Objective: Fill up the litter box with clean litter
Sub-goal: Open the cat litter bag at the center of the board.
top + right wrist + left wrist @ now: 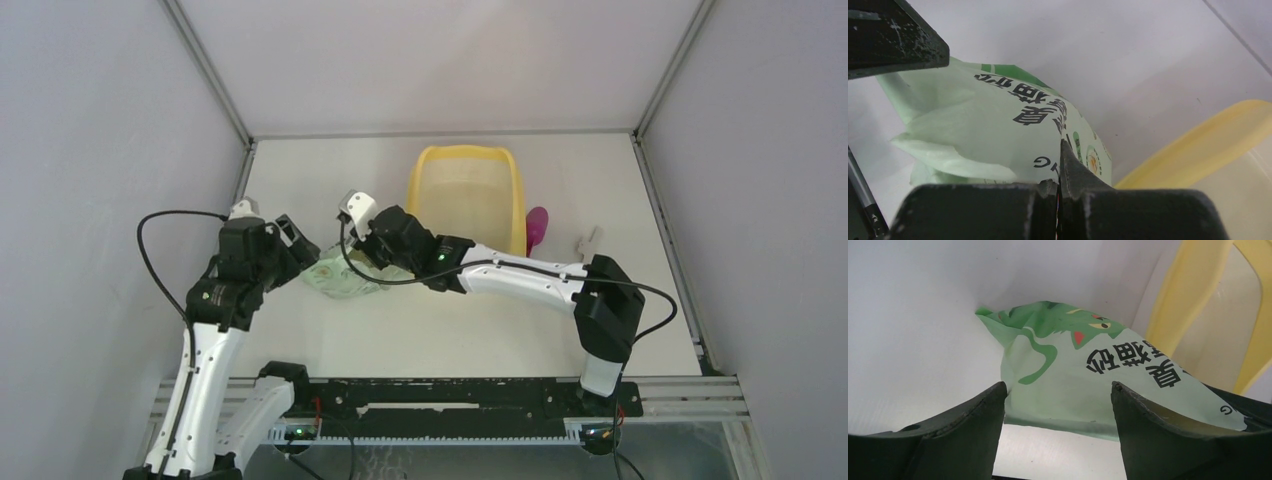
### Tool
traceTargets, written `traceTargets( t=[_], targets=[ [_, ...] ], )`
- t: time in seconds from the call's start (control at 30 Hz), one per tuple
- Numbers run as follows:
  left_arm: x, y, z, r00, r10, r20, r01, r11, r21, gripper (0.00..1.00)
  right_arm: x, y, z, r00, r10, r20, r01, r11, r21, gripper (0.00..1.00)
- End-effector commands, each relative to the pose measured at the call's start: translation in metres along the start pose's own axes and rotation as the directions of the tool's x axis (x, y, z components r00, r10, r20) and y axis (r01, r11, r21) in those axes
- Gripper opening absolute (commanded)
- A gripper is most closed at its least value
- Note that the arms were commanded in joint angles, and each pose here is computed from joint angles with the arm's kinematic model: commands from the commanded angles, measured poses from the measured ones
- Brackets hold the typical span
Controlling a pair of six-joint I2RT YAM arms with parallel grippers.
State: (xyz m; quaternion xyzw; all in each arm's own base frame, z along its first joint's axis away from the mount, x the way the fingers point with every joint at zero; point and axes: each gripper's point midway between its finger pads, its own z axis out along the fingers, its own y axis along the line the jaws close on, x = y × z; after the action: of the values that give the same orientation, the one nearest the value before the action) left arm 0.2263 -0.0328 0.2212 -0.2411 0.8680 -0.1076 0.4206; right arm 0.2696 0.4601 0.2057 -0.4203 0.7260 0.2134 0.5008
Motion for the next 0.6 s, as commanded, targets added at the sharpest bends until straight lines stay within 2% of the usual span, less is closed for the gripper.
traceTargets(
  t=[0.0,0.13,0.17,0.23,0.3,0.33,0.47,0.5,0.53,0.57],
  targets=[
    [0.019,-0.02,0.004,0.991,-0.071,-0.111,0.08,0.994,0.081,0.8,-0.039,0.006,-0.006,0.994,-0.031,0.102,0.029,0.999,0.019,0.0],
    [0.034,-0.021,0.016,0.98,-0.099,-0.172,0.114,0.99,0.077,0.77,-0.035,0.011,-0.006,0.994,-0.063,0.095,0.06,0.998,0.034,0.0],
    [0.035,-0.02,0.019,0.98,-0.101,-0.172,0.115,0.991,0.074,0.73,-0.035,0.013,-0.007,0.993,-0.073,0.096,0.07,0.997,0.038,0.0],
    [0.036,-0.019,0.021,0.98,-0.104,-0.17,0.117,0.991,0.069,0.56,-0.034,0.014,-0.008,0.991,-0.093,0.093,0.089,0.995,0.048,0.0],
    [0.037,-0.02,0.023,0.979,-0.103,-0.174,0.118,0.99,0.076,0.3,-0.032,0.016,-0.01,0.99,-0.106,0.089,0.103,0.994,0.047,0.0],
    [0.037,-0.021,0.024,0.979,-0.101,-0.179,0.117,0.99,0.082,0.21,-0.032,0.016,-0.011,0.99,-0.111,0.089,0.107,0.993,0.05,0.0],
    [0.038,-0.022,0.025,0.978,-0.089,-0.186,0.106,0.991,0.082,0.11,-0.029,0.017,-0.016,0.988,-0.127,0.085,0.123,0.991,0.045,0.0],
    [0.037,-0.022,0.025,0.979,-0.087,-0.185,0.103,0.991,0.082,0.09,-0.029,0.017,-0.018,0.988,-0.13,0.083,0.127,0.991,0.041,0.03],
    [0.037,-0.021,0.025,0.98,-0.082,-0.182,0.098,0.992,0.081,0.07,-0.029,0.017,-0.021,0.988,-0.133,0.08,0.13,0.991,0.041,0.14],
    [0.036,-0.02,0.024,0.981,-0.079,-0.176,0.094,0.993,0.076,0.07,-0.029,0.017,-0.025,0.988,-0.135,0.071,0.132,0.99,0.04,0.19]
  ],
)
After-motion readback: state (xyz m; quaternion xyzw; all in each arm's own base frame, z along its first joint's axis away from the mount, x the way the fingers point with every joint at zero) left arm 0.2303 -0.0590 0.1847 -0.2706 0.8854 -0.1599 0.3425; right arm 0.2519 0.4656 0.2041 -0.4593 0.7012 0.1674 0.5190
